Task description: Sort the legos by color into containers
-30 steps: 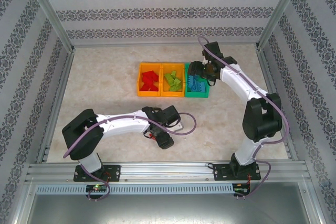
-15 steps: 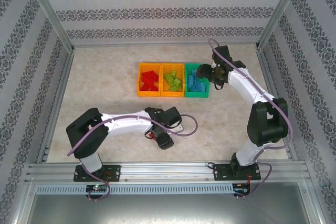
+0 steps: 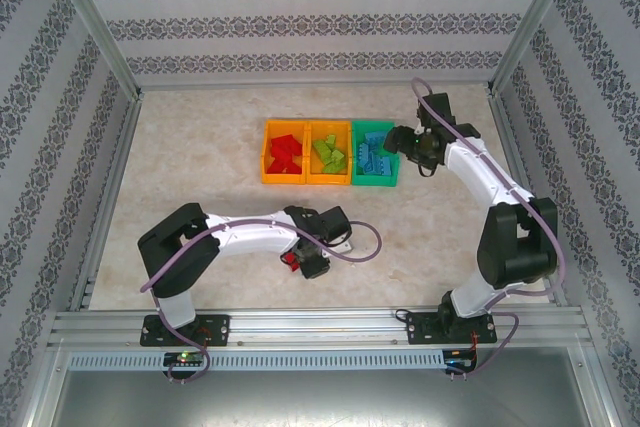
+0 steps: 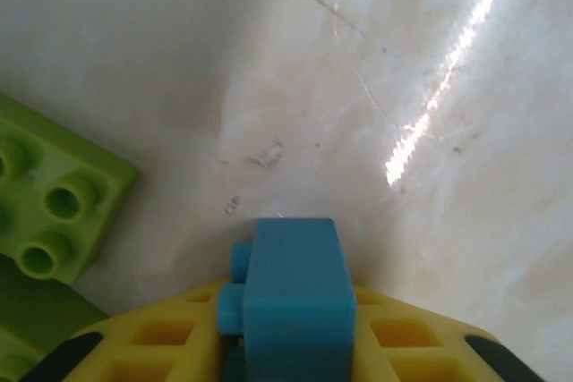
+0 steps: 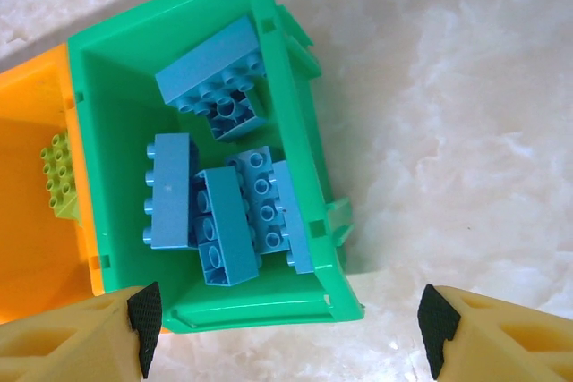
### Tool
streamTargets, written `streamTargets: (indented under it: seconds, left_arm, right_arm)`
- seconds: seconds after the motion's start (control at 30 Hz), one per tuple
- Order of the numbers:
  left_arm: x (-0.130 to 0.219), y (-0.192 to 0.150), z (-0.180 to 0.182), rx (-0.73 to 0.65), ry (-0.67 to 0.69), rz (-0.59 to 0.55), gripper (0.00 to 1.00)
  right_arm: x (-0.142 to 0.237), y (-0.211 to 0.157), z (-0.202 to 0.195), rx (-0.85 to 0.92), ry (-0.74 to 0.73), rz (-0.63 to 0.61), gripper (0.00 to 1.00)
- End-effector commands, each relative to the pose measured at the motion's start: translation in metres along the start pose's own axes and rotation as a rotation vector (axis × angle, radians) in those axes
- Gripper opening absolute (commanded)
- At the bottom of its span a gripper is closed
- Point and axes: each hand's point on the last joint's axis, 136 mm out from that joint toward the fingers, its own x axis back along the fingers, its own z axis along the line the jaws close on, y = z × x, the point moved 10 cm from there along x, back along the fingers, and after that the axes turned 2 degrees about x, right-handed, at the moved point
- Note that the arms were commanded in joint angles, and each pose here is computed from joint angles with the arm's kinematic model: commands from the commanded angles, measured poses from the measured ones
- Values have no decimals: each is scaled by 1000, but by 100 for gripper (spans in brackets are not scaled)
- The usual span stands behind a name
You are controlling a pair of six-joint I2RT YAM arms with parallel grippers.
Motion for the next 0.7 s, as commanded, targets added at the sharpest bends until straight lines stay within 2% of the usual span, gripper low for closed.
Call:
streamTargets:
  seconds: [0.0, 0.3, 0.53, 0.67]
  left_arm:
    - [10, 13, 2, 6, 67, -36, 27]
    - [60, 62, 19, 74, 102, -261, 24]
    - [89, 103, 61, 249, 1, -407, 22]
    - [93, 133, 98, 388, -161, -466, 22]
  right_arm:
    - [9, -2, -5, -28, 18, -23, 78]
    - [6, -28, -25, -47, -26, 0, 79]
    - [7, -56, -42, -92, -36, 3, 80]
    - [5, -75, -51, -108, -24, 11, 80]
